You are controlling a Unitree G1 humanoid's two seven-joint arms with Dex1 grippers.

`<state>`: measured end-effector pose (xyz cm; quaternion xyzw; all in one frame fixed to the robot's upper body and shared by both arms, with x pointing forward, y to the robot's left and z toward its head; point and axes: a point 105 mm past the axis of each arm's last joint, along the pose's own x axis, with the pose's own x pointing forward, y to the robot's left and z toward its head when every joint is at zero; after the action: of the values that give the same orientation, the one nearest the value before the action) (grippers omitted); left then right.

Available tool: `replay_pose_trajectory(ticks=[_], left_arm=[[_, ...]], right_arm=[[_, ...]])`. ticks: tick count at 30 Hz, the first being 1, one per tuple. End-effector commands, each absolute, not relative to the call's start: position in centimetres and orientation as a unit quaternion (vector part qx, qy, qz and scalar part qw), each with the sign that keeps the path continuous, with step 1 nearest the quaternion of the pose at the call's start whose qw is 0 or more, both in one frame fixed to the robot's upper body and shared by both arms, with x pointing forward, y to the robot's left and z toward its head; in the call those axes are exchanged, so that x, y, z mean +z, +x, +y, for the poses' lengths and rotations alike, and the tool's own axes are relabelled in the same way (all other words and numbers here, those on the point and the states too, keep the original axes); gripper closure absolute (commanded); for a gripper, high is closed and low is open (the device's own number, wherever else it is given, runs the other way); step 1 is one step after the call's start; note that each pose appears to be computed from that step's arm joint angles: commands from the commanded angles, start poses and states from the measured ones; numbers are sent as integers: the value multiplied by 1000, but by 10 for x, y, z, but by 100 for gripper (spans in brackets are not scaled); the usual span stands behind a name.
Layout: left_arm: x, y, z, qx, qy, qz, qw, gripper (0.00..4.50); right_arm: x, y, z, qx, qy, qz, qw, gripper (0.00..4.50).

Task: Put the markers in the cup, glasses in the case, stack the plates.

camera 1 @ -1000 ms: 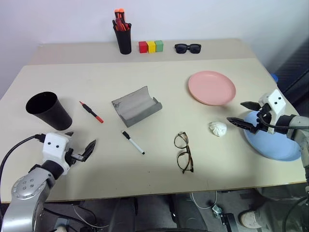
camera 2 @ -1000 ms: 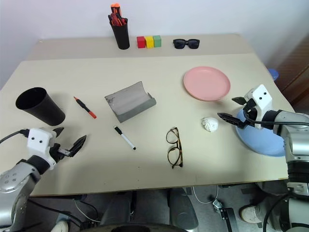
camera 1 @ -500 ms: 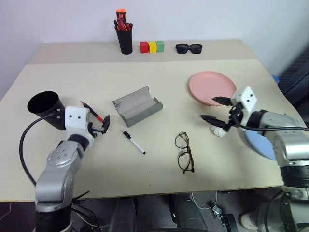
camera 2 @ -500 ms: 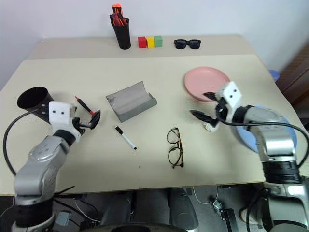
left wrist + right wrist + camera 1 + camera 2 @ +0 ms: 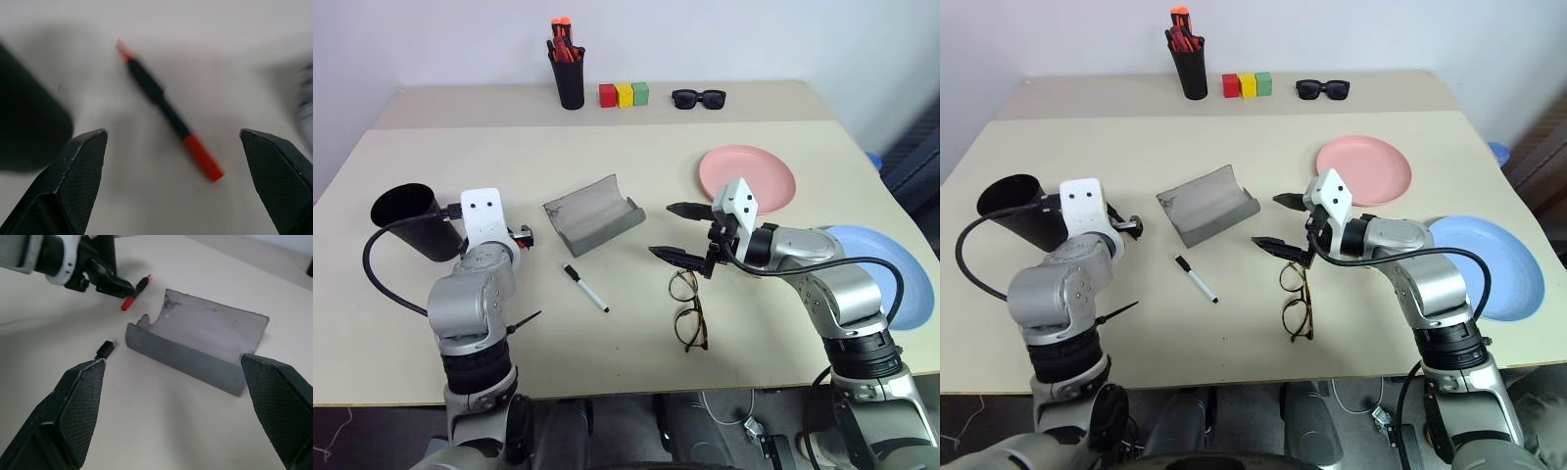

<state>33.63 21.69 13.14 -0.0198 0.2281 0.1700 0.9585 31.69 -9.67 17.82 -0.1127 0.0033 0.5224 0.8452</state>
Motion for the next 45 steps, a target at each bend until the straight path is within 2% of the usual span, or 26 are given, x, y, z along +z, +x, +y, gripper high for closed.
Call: replay_pose_trajectory(ticks=[1,8,16,18,20,26,33,37,42,45], left_arm=[[136,341,227,188,-34,232,954,6],[140,365,228,179,-65,229,955,6],[125,378,226,209,-143,292,922,6],[124,381,221,204,-160,301,918,59],[124,382,220,205,-159,303,917,130],[126,386,216,197,-138,300,923,441],[130,389,207,172,-108,279,939,447],[144,391,206,163,-53,233,957,447],[198,394,180,77,27,79,994,447],[243,383,163,15,57,-59,996,447]], right_arm=[[191,313,-91,531,-115,-25,839,0],[183,314,-98,530,-111,-24,840,0],[177,314,-97,528,-115,-29,841,0],[178,313,-93,528,-115,-31,841,0],[179,313,-91,528,-115,-32,841,0],[183,312,-92,523,-117,-34,843,0],[186,312,-93,522,-119,-35,844,0],[186,312,-92,524,-120,-35,843,0],[187,315,-94,521,-121,-40,844,0],[197,317,-89,522,-99,-59,845,0]])
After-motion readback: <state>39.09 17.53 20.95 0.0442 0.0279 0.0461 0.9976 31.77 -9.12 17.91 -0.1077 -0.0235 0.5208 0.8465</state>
